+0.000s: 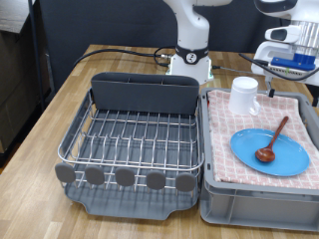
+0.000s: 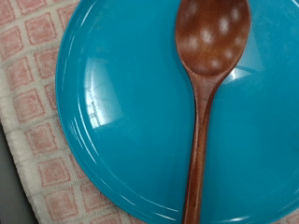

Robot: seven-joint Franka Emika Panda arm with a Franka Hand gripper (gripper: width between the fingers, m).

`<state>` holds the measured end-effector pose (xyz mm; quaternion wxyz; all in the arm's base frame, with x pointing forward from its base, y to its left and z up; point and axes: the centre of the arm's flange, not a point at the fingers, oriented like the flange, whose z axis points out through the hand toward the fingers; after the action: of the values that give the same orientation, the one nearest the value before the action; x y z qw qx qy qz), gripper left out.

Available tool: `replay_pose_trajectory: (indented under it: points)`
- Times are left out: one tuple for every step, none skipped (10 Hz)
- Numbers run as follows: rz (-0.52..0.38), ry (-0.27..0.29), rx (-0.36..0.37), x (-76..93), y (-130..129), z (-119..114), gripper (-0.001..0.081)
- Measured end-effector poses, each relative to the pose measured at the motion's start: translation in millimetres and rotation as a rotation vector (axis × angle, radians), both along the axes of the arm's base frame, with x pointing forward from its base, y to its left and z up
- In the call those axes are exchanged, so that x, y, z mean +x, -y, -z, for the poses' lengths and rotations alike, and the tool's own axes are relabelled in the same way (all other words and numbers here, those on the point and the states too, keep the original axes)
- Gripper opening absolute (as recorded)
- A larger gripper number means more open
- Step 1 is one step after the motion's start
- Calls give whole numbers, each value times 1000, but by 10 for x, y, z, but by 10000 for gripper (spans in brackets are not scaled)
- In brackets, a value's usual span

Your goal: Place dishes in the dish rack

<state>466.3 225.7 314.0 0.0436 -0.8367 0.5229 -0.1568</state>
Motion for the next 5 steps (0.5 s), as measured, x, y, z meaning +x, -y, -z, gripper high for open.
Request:
replay_pose_trajectory:
  points:
    - [2,-1,7,12,4,111,803]
    - [6,1,14,22,13,219,803]
    - [11,-1,13,26,31,327,803]
    - [17,-9,11,27,50,423,803]
    - [21,-19,7,28,62,500,803]
